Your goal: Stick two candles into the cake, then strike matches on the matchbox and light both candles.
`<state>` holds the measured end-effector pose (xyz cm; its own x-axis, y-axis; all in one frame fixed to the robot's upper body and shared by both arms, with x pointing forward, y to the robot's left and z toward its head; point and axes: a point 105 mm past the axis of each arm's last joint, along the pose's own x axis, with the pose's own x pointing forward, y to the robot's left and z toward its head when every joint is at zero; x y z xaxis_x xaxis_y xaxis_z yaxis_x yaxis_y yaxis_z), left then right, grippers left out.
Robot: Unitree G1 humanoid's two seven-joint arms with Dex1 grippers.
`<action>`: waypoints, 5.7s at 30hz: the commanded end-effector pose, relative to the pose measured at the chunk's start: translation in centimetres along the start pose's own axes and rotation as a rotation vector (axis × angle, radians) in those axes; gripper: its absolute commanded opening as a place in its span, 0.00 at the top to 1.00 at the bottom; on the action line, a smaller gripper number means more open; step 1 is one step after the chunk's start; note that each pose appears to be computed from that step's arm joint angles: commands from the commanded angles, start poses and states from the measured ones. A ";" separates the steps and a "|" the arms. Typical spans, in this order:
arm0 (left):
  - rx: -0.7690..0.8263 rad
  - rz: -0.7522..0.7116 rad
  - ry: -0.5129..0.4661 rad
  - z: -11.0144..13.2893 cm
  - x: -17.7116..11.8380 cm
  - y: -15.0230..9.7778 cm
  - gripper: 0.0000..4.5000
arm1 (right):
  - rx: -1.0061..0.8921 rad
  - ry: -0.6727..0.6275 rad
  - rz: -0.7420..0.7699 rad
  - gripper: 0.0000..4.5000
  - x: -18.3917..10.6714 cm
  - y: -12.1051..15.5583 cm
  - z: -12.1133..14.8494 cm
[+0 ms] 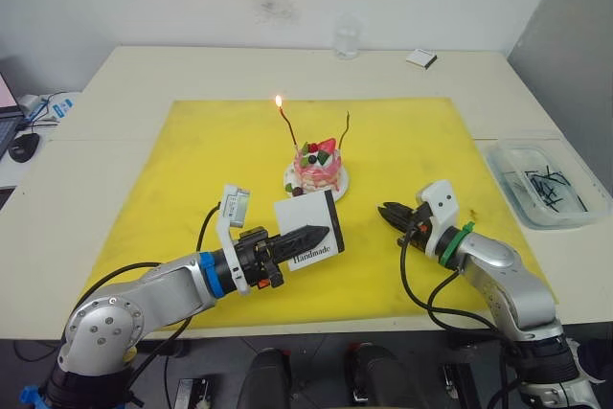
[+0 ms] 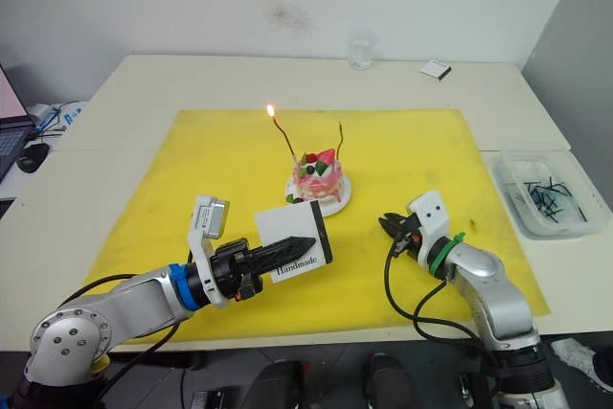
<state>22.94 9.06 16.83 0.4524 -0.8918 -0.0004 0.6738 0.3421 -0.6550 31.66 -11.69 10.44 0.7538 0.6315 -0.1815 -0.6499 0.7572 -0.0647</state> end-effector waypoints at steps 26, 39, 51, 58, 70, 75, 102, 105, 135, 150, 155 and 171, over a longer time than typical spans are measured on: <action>0.016 -0.024 -0.003 0.5 0.0 -0.8 1.00 | -0.007 0.037 -0.050 0.99 0.7 -0.7 -1.3; 0.019 -0.037 0.006 0.3 0.0 -1.0 1.00 | -0.019 0.032 -0.049 0.99 -0.2 -0.6 -1.3; 0.013 -0.018 -0.003 1.2 0.1 0.1 1.00 | -0.179 -0.066 0.138 0.99 -2.4 0.7 3.6; 0.048 0.002 -0.012 2.3 1.3 1.7 1.00 | -0.460 -0.092 0.338 0.99 -4.1 2.9 8.9; 0.052 -0.075 -0.001 2.4 3.2 0.9 1.00 | -0.789 -0.103 0.415 0.99 -3.2 4.5 11.0; 0.051 -0.088 0.011 2.3 3.6 0.9 1.00 | -0.836 -0.119 0.449 0.99 -3.0 5.3 11.6; 0.054 -0.102 0.011 2.4 3.7 0.5 1.00 | -0.861 -0.097 0.470 0.99 -2.4 5.4 11.5; 0.053 -0.104 0.009 2.5 3.7 0.5 1.00 | -0.860 -0.091 0.473 0.99 -2.3 5.4 11.5; 0.037 -0.115 0.039 3.2 1.3 0.0 1.00 | -0.790 0.067 0.394 0.99 -5.0 1.7 10.1; 0.067 -0.092 0.122 0.5 0.5 0.5 1.00 | -0.743 -0.235 0.153 0.99 2.3 0.4 16.9; 0.071 -0.087 0.113 0.7 0.5 0.5 1.00 | -0.747 -0.245 0.160 0.99 2.6 0.4 17.0; 0.067 -0.095 0.108 0.6 0.7 0.5 1.00 | -0.766 -0.234 0.154 0.99 1.9 0.0 16.9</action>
<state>24.11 9.08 15.89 0.3313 -0.9415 -0.0615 0.7155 0.2931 -0.6342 35.30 -7.38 24.89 0.5950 0.7990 -0.0870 -0.6162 0.3840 -0.6876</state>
